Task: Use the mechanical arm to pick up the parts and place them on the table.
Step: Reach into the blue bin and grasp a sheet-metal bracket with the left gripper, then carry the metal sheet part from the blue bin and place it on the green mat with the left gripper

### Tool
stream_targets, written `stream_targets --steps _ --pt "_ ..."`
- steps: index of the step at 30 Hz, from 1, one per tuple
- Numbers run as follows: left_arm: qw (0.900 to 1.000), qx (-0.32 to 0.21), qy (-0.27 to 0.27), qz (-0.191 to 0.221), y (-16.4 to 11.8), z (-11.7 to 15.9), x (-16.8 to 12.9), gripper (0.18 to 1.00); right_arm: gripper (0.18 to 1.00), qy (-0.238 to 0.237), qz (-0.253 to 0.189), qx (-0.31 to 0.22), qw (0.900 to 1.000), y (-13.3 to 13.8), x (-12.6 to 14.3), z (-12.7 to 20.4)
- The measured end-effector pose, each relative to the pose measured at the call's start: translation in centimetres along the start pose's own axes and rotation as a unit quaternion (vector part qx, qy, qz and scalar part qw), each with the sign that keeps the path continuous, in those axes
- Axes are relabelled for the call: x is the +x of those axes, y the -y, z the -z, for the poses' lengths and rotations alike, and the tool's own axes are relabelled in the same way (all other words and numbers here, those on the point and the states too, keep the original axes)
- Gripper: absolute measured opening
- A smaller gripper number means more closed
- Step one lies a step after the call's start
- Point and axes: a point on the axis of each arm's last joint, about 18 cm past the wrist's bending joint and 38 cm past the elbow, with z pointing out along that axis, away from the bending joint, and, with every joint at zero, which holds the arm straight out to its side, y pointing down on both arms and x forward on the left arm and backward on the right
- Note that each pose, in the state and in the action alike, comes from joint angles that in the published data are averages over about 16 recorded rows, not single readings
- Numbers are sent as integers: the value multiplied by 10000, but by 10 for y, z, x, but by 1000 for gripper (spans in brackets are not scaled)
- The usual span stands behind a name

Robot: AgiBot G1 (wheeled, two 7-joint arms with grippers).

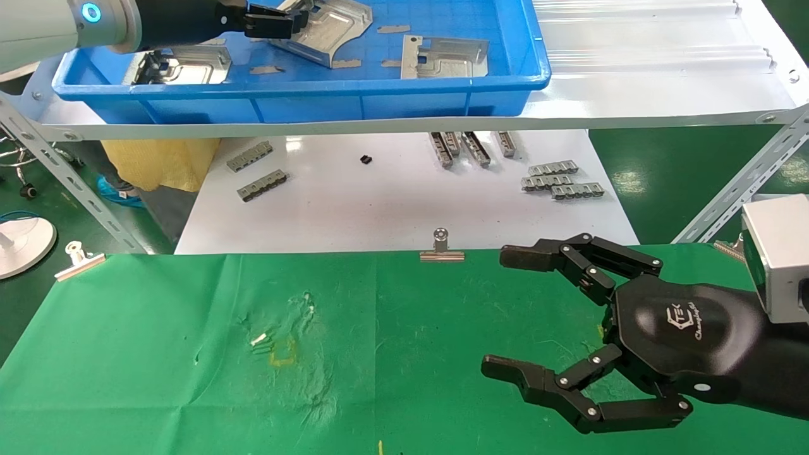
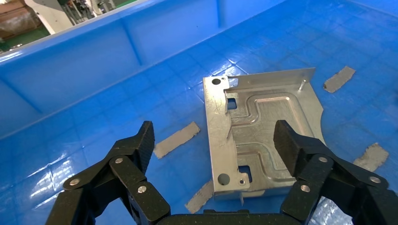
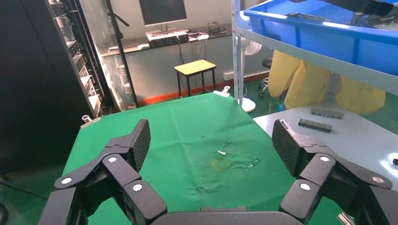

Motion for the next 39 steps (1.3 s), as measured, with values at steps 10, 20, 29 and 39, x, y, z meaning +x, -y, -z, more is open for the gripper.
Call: stream_targets --steps 10,20,29,39 --pt "10000 -43 85 2 -3 -5 2 833 986 0 0 0 10000 0 0 0" --pt "9999 -43 140 46 -6 -8 2 625 1000 0 0 0 10000 0 0 0" --pt "9998 81 90 152 -3 -6 2 408 1000 0 0 0 10000 0 0 0" --pt "9955 599 -714 174 18 24 7 287 1000 0 0 0 10000 0 0 0"
